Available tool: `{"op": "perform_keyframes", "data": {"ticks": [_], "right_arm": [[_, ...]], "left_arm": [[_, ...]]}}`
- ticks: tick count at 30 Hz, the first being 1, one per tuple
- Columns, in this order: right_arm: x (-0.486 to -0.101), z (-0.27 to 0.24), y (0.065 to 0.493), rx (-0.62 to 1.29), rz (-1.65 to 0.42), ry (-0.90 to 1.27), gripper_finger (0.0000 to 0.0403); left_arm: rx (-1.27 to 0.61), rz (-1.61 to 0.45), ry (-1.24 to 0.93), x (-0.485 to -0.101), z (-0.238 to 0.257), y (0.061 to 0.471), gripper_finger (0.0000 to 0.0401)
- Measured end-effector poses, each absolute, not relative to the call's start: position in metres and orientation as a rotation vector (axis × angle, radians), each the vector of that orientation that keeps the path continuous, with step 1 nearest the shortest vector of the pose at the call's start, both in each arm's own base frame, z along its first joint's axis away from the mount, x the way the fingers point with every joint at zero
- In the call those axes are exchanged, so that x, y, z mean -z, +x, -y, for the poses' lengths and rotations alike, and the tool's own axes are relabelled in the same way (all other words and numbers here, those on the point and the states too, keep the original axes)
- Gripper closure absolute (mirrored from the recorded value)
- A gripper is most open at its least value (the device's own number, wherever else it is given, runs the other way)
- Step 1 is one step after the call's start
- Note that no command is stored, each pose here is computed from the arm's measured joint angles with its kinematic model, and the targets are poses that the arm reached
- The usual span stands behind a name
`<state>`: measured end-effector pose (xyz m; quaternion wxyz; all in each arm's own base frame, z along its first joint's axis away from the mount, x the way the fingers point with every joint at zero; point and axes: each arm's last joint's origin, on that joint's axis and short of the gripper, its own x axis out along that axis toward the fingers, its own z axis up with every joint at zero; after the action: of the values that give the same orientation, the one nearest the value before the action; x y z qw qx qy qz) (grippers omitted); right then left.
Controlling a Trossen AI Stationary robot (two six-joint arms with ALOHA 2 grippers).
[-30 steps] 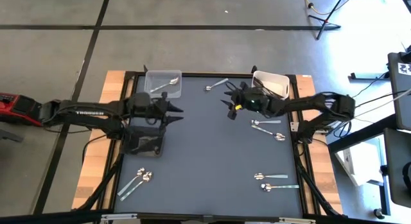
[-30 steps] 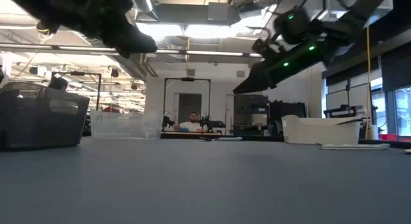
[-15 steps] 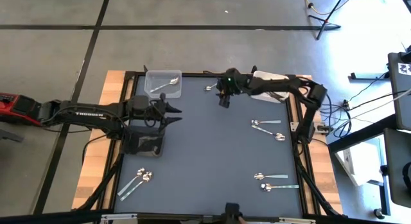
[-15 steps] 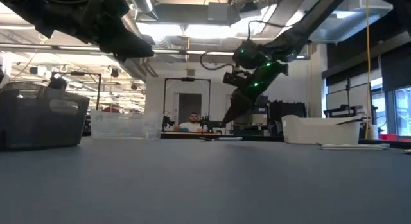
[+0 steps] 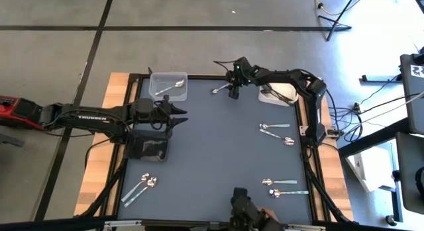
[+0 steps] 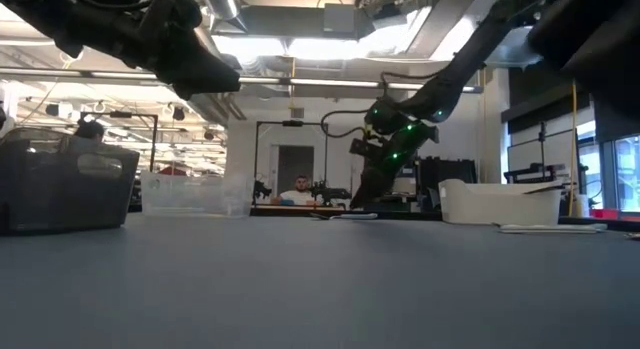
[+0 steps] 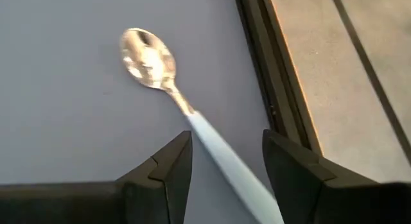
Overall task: Sort silverware by color (type)
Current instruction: Put the blue spoon into the black bin
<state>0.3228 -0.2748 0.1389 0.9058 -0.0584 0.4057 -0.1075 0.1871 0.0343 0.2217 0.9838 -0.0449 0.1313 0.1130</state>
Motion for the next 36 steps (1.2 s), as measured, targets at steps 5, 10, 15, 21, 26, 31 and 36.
{"op": "perform_keyframes", "data": {"ticks": [5,10,15,21,26,31,36], "right_arm": [[-0.131,0.289,0.332,0.173,-0.906,-0.072,0.0224],[-0.128,0.296,0.340,0.117,-0.965,-0.048,0.0224],[-0.129,0.297,0.341,0.118,-0.972,-0.021,0.0224],[-0.129,0.296,0.341,0.102,-0.975,-0.028,0.0258],[-0.128,0.295,0.341,0.089,-0.981,-0.035,0.0328],[-0.128,0.295,0.341,0.093,-0.982,-0.027,0.0370],[-0.128,0.295,0.341,0.088,-0.984,-0.037,0.0394]], "left_arm": [[-0.233,-0.233,-0.111,-0.224,-0.035,0.188,0.0264],[-0.251,-0.222,-0.115,-0.225,-0.035,0.188,0.0264],[-0.314,-0.221,-0.111,-0.225,-0.037,0.188,0.0264],[-0.332,-0.228,-0.126,-0.223,-0.038,0.190,0.0264],[-0.326,-0.228,-0.127,-0.223,-0.037,0.190,0.0264],[-0.323,-0.197,-0.111,-0.226,-0.038,0.190,0.0264],[-0.319,-0.070,0.029,-0.240,-0.039,0.192,0.0264]]}}
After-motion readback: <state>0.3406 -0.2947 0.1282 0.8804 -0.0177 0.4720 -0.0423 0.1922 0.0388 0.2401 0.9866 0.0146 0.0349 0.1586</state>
